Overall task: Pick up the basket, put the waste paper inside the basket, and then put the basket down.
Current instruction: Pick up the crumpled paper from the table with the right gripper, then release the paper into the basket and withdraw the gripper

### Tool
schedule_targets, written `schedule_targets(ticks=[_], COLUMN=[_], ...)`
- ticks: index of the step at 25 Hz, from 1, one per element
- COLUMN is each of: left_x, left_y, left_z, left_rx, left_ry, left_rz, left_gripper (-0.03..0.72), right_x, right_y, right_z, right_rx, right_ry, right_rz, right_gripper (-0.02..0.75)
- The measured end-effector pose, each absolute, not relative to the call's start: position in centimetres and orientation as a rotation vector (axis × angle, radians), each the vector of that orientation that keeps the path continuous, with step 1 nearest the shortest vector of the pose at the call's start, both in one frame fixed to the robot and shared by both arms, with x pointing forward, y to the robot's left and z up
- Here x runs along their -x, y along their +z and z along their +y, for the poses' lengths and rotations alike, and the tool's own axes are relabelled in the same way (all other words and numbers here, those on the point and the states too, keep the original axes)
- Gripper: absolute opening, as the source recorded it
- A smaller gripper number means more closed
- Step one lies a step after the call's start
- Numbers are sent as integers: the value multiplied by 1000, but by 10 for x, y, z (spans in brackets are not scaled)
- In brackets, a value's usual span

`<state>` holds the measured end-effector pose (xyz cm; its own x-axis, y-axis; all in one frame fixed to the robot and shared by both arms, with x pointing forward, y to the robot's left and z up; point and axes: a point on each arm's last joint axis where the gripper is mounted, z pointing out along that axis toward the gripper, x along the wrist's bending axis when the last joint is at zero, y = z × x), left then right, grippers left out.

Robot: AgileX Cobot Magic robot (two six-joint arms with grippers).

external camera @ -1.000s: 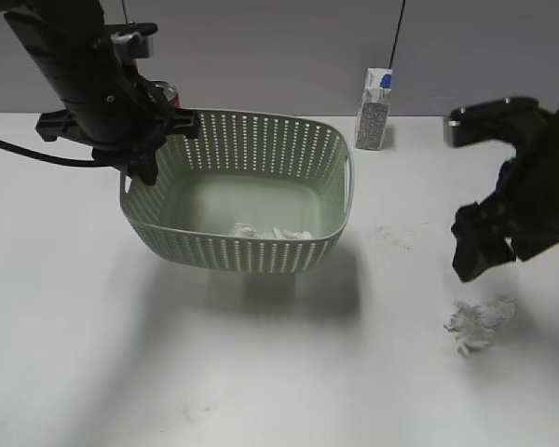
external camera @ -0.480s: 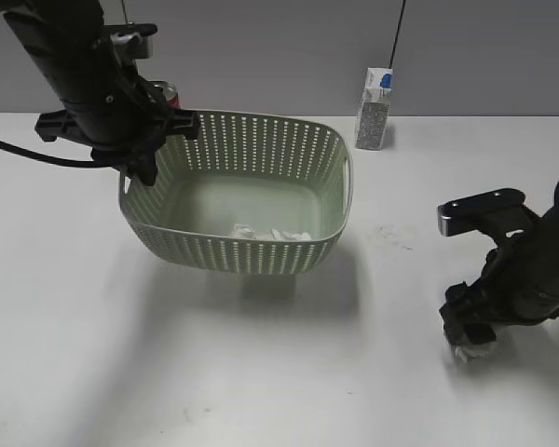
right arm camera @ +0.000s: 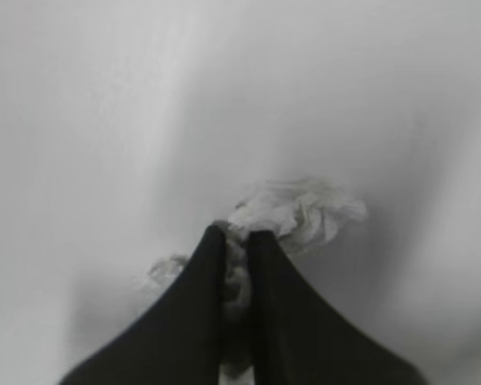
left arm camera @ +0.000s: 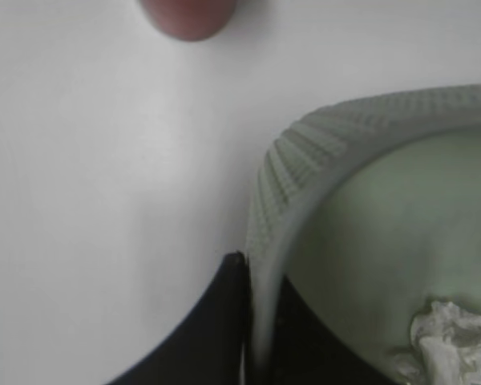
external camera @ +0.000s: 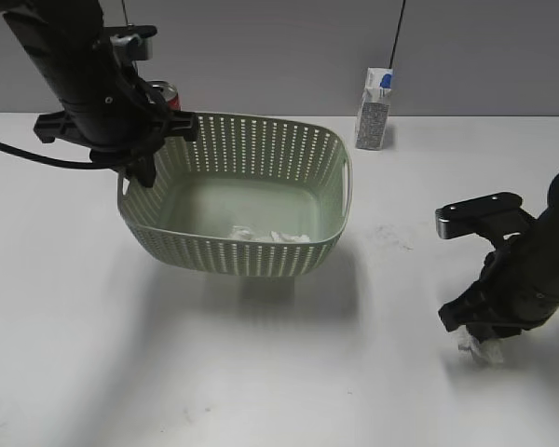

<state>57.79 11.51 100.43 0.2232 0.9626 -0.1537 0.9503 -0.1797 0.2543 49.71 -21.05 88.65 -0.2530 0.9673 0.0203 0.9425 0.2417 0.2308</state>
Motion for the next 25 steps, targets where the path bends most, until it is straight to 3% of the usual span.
schedule_targets(ticks=[5, 11, 15, 19, 22, 25], left_x=[-578, -578, -579, -579, -579, -578], left_y=[1004, 1004, 1004, 1004, 1004, 1005], left_z=[115, 115, 115, 115, 115, 115], left_rx=[-2211, -2203, -2201, -2201, -2201, -2200], left_ry=[56, 63, 63, 63, 63, 61], left_rz=[1793, 1788, 1787, 1787, 1787, 1787], left_gripper=[1, 0, 0, 0, 0, 0], right_x=[-488, -491, -500, -520, -537, -552], right_y=[928, 1037, 1078, 1075, 1054, 1029], right_z=[-207, -170, -139, -109, -88, -72], right_rx=[-1868, -1535, -1327, -1252, -1252, -1288], right_ry=[380, 956, 1168, 1215, 1165, 1082], right_rz=[2372, 2300, 2252, 2246, 2314, 2414], right_gripper=[23, 21, 20, 20, 43, 216])
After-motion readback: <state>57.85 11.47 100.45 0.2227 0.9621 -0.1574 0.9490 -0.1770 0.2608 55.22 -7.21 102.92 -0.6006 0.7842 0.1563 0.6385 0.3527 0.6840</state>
